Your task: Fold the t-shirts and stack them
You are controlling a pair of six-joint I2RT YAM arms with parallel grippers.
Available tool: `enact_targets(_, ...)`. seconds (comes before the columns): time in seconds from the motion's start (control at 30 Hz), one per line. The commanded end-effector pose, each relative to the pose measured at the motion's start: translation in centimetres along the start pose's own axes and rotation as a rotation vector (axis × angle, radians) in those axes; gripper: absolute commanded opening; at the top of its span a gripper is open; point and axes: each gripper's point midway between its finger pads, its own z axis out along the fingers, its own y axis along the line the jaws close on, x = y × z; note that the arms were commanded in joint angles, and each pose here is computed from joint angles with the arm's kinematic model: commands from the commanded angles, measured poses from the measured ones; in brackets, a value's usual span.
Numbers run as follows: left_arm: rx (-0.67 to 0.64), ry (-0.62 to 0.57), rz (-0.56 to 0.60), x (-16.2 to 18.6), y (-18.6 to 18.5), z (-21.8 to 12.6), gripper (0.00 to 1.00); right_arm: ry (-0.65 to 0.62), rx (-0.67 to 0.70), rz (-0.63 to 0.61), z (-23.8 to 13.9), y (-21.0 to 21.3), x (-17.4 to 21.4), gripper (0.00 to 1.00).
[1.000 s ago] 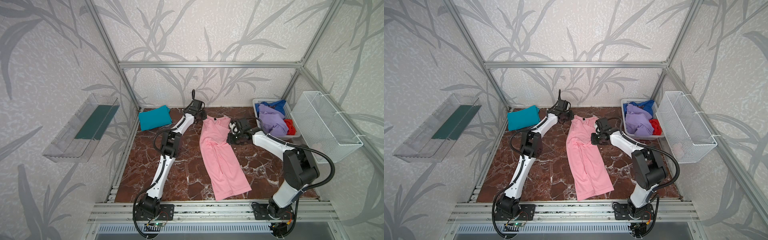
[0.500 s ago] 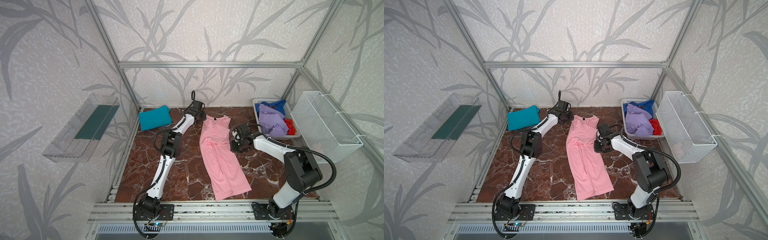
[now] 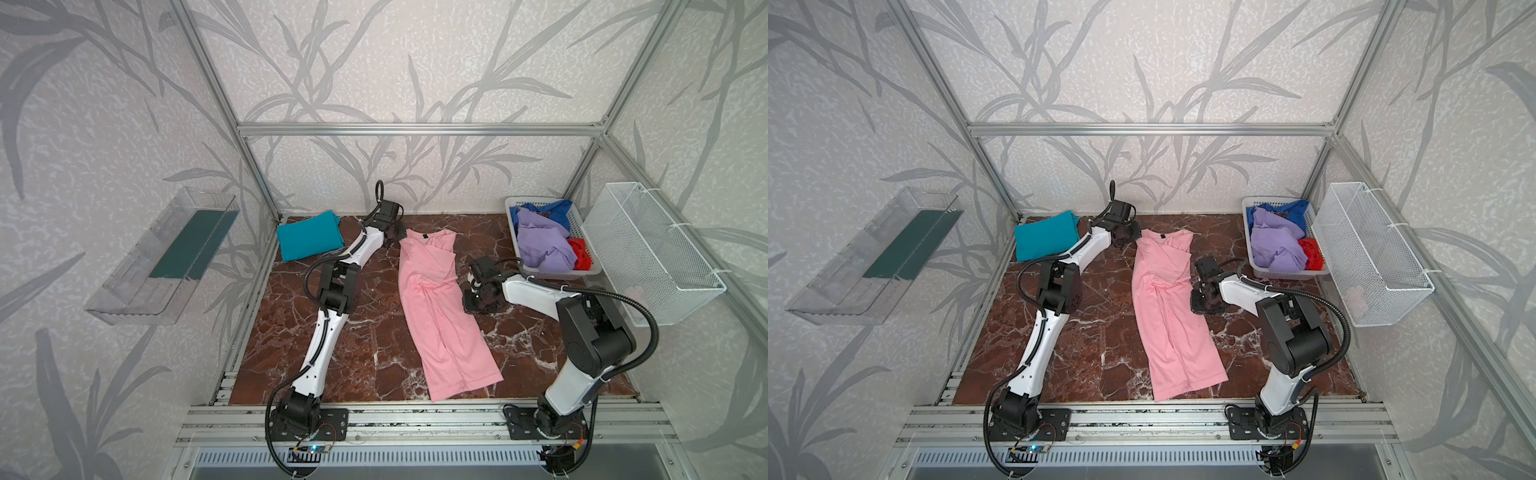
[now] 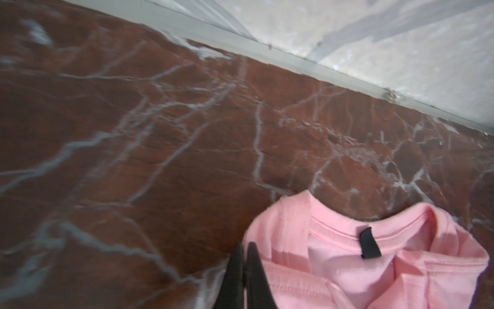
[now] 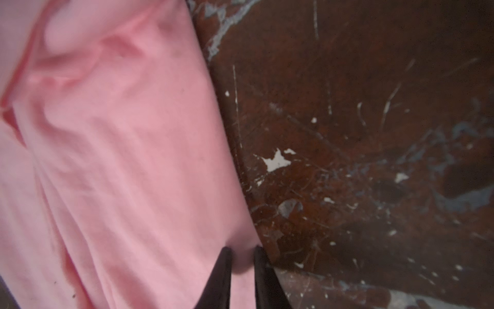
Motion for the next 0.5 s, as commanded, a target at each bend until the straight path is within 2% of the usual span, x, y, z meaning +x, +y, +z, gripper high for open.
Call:
enact_targets(0.0, -0.075, -0.054, -0.008, -2.8, 2.6, -2.4, 0.0, 0.069, 0.104, 0.047, 1.4, -3.0, 2.5, 0.18)
enact_targets(0.2, -0.109, -0.045, -0.028, -3.0, 4.8, -1.5, 0.0, 0.088, 0.109, 0.057, 1.5, -3.4, 3.3, 0.17)
enact_targets(0.43, -0.066, -0.064, -0.034, -4.2, 3.7, -1.2, 0.0, 0.114, 0.099, 0.073, 1.8, -3.6, 4.5, 0.16)
enact_targets(0.47, -0.052, -0.072, -0.035, -4.4, 3.3, -1.4, 0.04, 0.11, 0.086, 0.075, 1.8, -3.4, 4.5, 0.17)
